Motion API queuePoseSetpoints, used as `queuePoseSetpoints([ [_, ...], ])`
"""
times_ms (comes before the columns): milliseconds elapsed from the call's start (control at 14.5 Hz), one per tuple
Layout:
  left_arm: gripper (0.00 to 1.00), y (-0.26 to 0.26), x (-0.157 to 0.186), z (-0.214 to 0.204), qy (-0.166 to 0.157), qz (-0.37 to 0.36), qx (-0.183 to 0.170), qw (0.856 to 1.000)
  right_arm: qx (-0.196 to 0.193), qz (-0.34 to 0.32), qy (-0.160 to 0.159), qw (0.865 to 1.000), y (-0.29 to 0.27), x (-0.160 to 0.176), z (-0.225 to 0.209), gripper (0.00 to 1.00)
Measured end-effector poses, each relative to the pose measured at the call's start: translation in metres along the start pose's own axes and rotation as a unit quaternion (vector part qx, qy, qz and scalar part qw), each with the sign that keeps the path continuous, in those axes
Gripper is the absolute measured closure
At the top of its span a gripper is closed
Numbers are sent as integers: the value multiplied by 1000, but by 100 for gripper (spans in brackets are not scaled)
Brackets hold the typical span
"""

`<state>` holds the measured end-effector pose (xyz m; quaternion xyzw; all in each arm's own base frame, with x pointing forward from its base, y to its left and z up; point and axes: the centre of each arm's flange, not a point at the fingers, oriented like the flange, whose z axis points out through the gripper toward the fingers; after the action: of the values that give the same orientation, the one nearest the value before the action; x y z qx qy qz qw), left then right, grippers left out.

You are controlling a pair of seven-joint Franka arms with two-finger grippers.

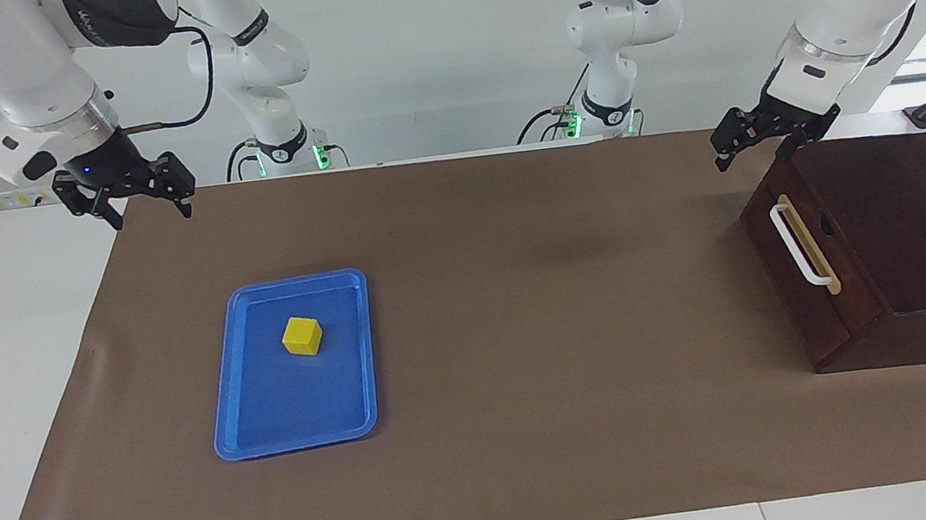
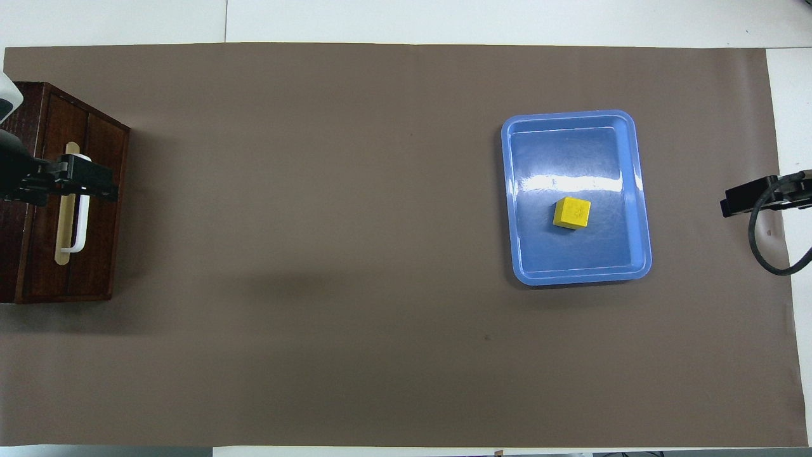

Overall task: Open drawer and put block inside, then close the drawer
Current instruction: 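Grip the white drawer handle with the left gripper, then pull the drawer out with the left gripper while the right gripper advances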

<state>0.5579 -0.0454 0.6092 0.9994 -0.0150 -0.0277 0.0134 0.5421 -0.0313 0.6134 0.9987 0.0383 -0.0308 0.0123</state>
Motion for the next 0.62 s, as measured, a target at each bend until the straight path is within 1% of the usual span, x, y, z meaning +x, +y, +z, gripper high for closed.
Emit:
queuePoseSetpoints([
  [69, 0, -2, 0, 0, 1, -2, 1, 1000, 0, 0, 0, 1000, 0, 0, 0, 0],
  [138, 0, -5, 2, 0, 8, -2, 9, 1000, 0, 3, 0, 1000, 0, 0, 0, 0],
  [276, 0, -9, 8, 11, 30, 5, 54, 998, 0, 26, -2, 1000, 1, 0, 2, 0],
  [483, 0, -9, 17, 60, 48, 33, 115, 992, 6, 89, -14, 996, 0, -1, 12, 0],
  [621, 0, -15, 20, 99, 56, 58, 158, 984, 15, 144, -29, 989, -4, -4, 26, 0],
])
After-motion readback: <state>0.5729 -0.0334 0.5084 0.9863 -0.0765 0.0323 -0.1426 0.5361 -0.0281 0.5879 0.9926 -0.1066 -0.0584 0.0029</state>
